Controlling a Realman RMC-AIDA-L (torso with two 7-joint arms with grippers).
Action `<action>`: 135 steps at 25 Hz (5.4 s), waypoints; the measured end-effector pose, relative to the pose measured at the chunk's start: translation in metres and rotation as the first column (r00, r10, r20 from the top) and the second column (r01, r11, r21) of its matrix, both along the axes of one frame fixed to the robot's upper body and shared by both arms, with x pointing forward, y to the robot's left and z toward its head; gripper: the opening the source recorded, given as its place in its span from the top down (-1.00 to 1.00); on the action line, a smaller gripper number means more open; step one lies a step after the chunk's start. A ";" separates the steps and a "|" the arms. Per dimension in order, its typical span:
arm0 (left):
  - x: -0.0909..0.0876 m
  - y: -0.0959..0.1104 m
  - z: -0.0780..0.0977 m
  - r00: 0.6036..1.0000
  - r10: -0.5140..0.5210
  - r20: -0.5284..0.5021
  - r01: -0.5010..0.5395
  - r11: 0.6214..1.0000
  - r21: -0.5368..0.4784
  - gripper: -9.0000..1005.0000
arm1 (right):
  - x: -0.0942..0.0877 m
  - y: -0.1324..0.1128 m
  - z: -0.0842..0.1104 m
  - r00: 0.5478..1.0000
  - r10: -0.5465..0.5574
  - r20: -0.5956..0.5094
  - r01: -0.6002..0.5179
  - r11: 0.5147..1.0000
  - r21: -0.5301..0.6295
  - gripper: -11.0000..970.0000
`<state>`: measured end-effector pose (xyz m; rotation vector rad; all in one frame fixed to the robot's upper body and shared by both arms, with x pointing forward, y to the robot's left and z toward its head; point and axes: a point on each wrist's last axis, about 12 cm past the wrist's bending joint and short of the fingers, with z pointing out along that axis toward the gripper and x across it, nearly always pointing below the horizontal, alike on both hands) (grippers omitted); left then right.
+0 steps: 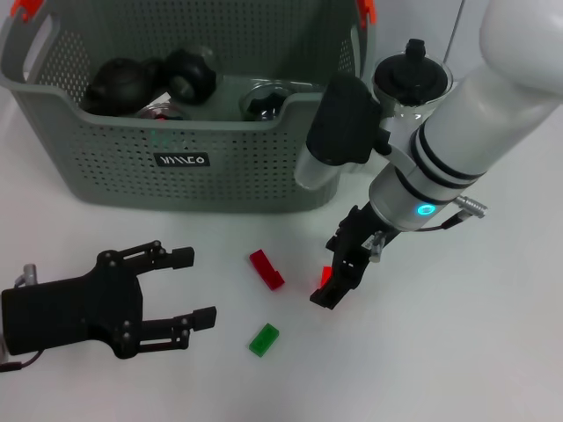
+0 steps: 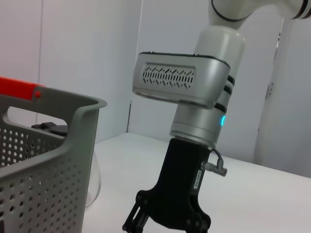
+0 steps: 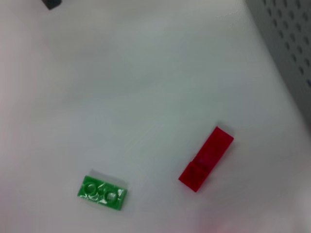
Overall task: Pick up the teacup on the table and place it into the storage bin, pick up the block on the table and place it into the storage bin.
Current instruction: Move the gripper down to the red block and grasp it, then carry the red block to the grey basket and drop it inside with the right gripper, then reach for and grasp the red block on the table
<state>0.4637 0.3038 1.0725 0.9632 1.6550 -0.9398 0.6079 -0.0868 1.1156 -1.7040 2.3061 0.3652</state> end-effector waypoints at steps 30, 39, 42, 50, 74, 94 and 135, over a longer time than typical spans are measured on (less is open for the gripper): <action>-0.001 0.006 -0.004 0.999 0.043 -0.008 -0.043 0.999 0.012 -0.65 | -0.012 0.005 0.010 0.998 0.048 -0.032 -0.047 0.998 0.033 0.54; -0.002 0.012 -0.006 0.997 0.080 -0.011 -0.080 0.996 0.027 -0.65 | -0.019 -0.015 0.118 0.997 0.075 0.021 -0.078 0.946 0.315 0.54; -0.002 0.011 -0.006 0.997 0.083 -0.011 -0.082 0.996 0.028 -0.65 | -0.019 -0.023 0.158 0.996 0.072 0.062 -0.092 0.887 0.452 0.54; -0.001 0.010 -0.006 0.997 0.076 -0.009 -0.076 0.997 0.026 -0.65 | 0.018 -0.031 0.221 0.968 -0.184 0.172 0.050 0.810 0.584 0.54; 0.004 0.004 -0.004 0.999 0.046 -0.008 -0.046 0.999 0.015 -0.65 | 0.086 0.008 0.112 0.918 -0.325 0.226 0.223 0.896 0.385 0.54; 0.002 0.005 -0.004 0.999 0.042 -0.014 -0.042 0.999 0.008 -0.65 | 0.034 -0.012 0.167 0.939 -0.197 0.283 -0.018 0.792 0.610 -0.48; 0.006 0.010 -0.002 1.000 0.016 -0.020 -0.015 0.998 0.068 -0.65 | -0.009 0.034 -0.002 0.979 -0.201 -0.021 0.202 0.962 0.182 -0.65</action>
